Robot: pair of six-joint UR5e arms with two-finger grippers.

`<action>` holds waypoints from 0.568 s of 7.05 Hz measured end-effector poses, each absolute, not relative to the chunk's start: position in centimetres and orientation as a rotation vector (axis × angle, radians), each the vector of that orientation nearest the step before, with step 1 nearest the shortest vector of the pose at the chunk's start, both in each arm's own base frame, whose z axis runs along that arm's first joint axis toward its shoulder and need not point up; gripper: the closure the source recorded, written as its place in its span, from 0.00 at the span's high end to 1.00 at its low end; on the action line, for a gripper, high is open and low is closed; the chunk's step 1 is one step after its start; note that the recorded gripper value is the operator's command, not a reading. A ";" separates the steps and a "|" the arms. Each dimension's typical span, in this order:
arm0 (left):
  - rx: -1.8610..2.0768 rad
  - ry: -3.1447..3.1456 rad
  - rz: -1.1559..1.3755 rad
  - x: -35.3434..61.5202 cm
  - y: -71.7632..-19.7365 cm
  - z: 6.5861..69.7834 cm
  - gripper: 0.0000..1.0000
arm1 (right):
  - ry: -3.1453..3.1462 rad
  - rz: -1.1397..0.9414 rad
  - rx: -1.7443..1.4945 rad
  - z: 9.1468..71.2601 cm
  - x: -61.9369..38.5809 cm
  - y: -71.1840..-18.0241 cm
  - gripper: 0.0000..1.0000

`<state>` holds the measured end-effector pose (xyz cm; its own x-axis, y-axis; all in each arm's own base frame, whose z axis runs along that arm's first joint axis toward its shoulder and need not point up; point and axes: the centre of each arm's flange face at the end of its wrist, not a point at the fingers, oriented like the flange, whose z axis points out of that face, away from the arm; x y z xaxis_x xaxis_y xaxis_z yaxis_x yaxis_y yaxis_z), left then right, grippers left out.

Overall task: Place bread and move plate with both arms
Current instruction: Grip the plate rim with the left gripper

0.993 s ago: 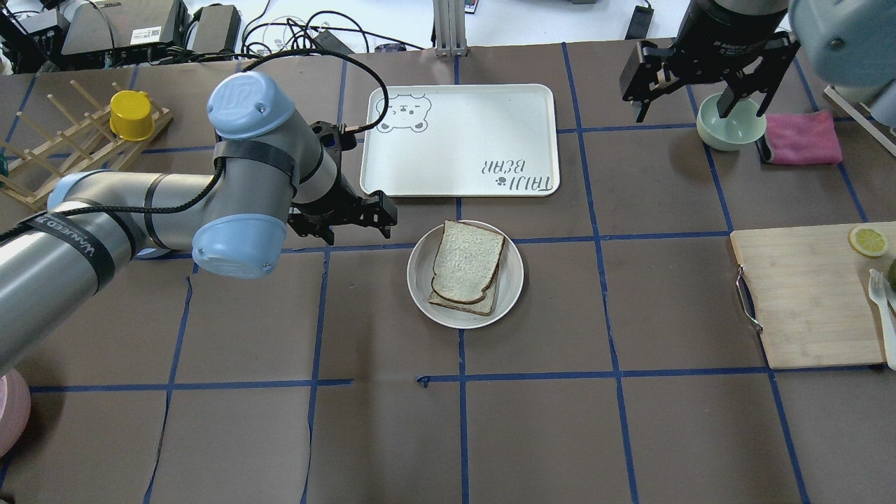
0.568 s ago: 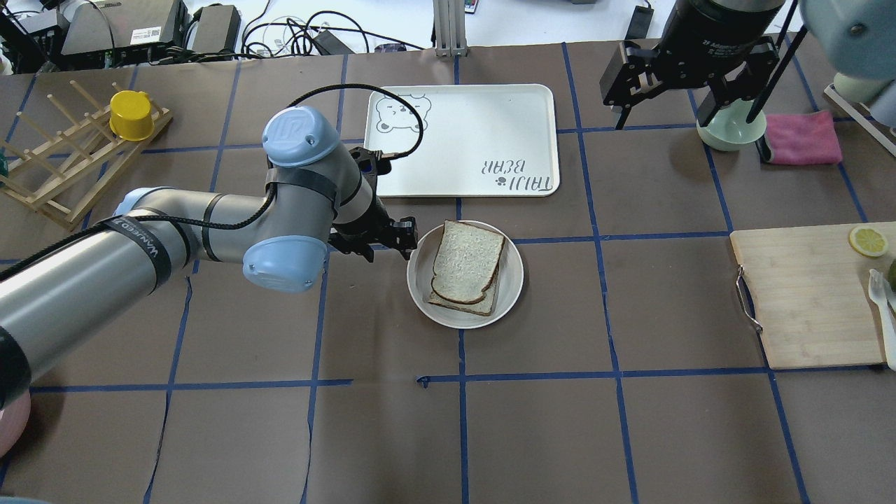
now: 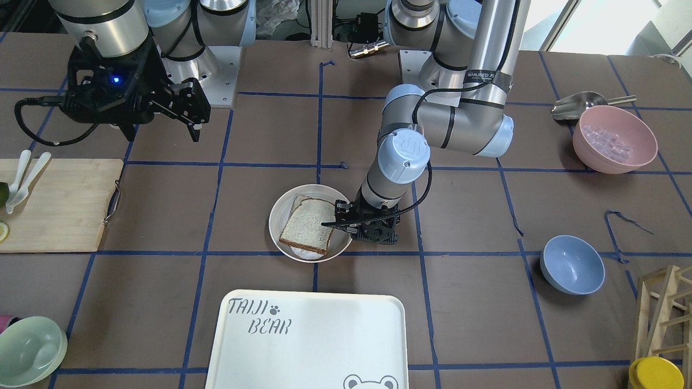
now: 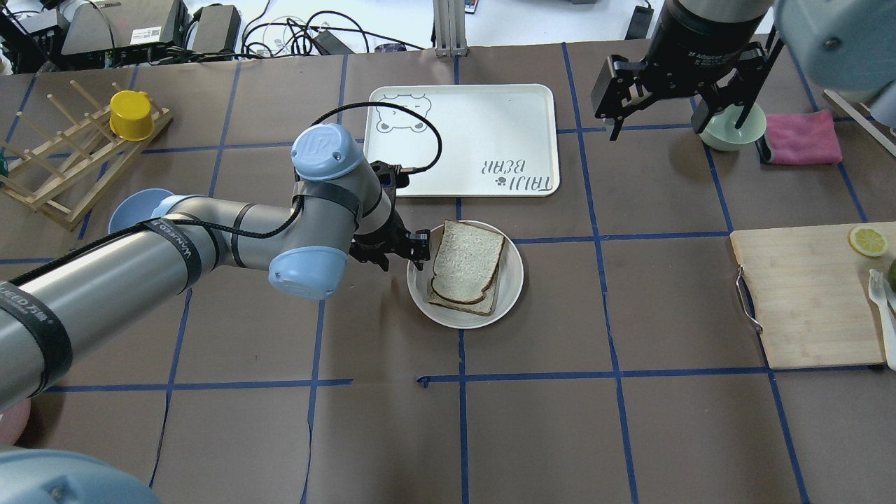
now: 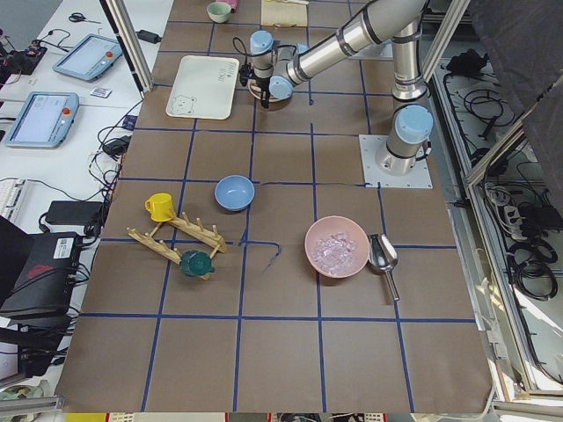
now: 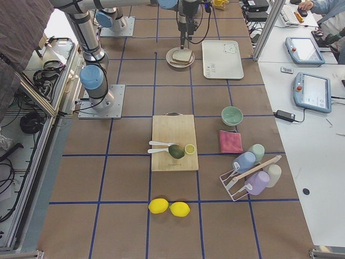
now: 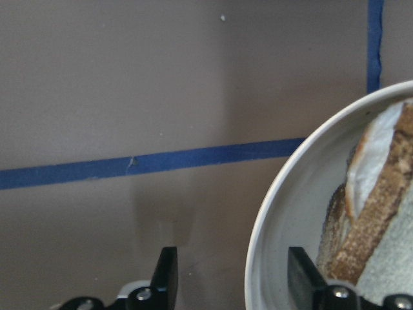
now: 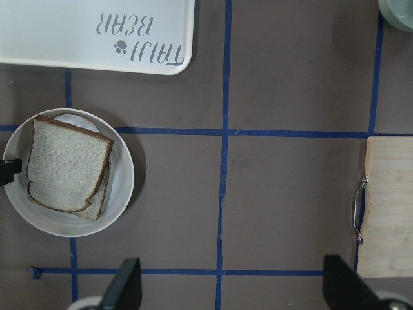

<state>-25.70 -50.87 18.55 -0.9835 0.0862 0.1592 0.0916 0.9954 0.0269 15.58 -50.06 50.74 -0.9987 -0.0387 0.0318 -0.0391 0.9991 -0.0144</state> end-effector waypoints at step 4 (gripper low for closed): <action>-0.106 -2.904 -0.073 -26.3 -51.7 19.5 0.00 | -3.116 -0.008 0.084 49.8 15.7 -49.8 1.00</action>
<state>-26.25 -51.75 19.47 -0.9698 0.0660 0.2346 0.0778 0.9961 0.0412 15.71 -49.83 49.82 -0.9983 -0.0538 0.0239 -0.0537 0.9985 0.0058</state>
